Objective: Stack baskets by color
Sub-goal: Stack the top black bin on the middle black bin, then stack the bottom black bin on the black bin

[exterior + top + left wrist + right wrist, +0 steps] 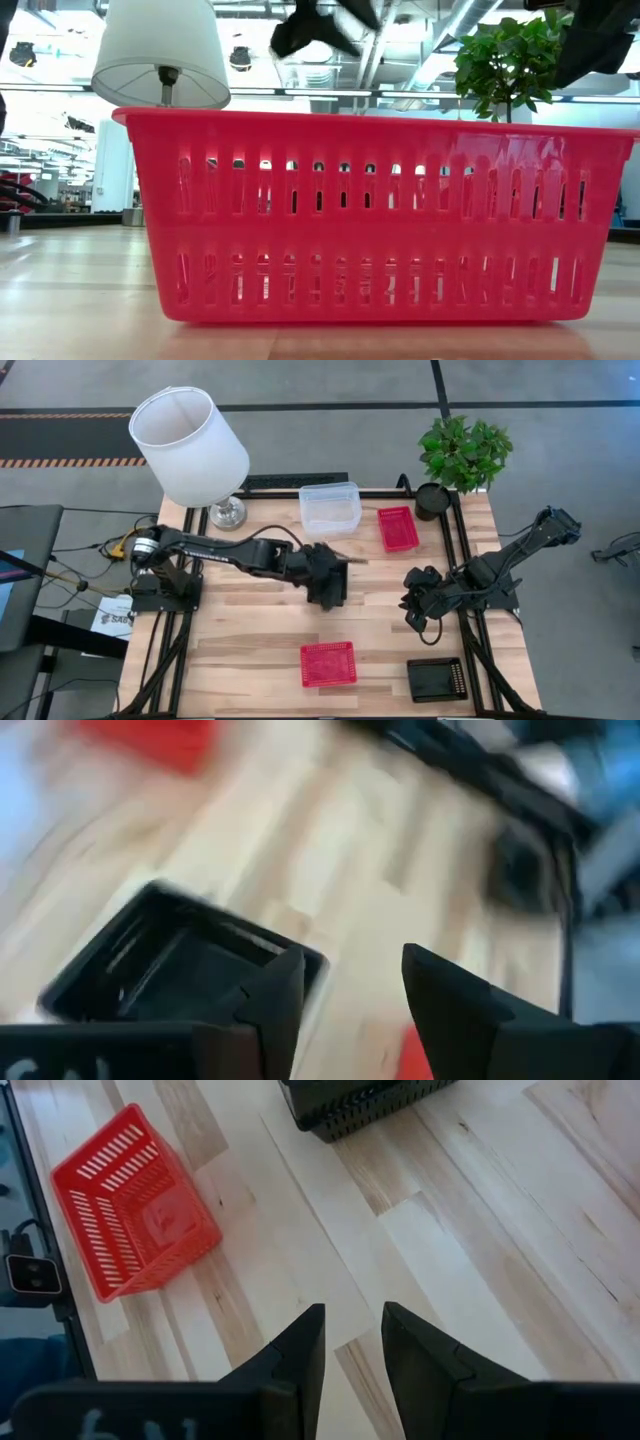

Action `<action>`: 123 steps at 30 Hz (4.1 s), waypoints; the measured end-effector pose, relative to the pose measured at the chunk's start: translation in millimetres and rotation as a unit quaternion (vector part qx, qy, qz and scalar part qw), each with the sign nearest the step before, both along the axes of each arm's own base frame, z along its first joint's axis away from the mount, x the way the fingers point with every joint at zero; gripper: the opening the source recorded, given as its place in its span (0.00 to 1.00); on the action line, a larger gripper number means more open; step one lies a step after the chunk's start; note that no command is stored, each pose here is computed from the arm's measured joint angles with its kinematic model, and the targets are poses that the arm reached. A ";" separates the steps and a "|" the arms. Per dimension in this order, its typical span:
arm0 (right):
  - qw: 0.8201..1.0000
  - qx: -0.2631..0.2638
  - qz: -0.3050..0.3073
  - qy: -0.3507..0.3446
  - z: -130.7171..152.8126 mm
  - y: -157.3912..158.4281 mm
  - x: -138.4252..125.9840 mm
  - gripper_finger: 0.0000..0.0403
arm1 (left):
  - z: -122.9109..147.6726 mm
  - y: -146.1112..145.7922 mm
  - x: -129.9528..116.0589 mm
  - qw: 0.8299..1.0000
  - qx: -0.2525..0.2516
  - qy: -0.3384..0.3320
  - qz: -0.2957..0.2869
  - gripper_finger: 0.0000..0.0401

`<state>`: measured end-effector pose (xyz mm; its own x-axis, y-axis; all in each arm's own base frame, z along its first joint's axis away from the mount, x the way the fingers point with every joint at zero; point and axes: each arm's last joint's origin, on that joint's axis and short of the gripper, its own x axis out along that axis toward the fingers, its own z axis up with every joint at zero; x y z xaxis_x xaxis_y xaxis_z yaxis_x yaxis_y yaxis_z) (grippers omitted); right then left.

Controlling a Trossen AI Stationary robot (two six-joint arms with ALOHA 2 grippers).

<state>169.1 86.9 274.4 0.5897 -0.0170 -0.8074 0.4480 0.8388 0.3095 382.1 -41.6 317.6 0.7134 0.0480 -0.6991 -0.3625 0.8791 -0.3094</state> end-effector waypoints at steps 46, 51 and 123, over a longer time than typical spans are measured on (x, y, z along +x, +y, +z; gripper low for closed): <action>0.999 0.020 -0.025 -0.003 0.4 0.1 0.4 0.30 | -57.7 -5.8 12.7 0.923 0.209 0.168 -0.275 0.00; 0.999 0.021 -0.031 -0.004 0.5 -1.2 1.2 0.31 | -66.4 0.1 17.7 0.921 0.196 0.173 -0.289 0.08; 0.935 0.007 0.202 0.293 -114.8 118.3 -4.6 0.31 | -63.2 20.8 -102.4 0.979 0.119 0.026 -0.164 0.36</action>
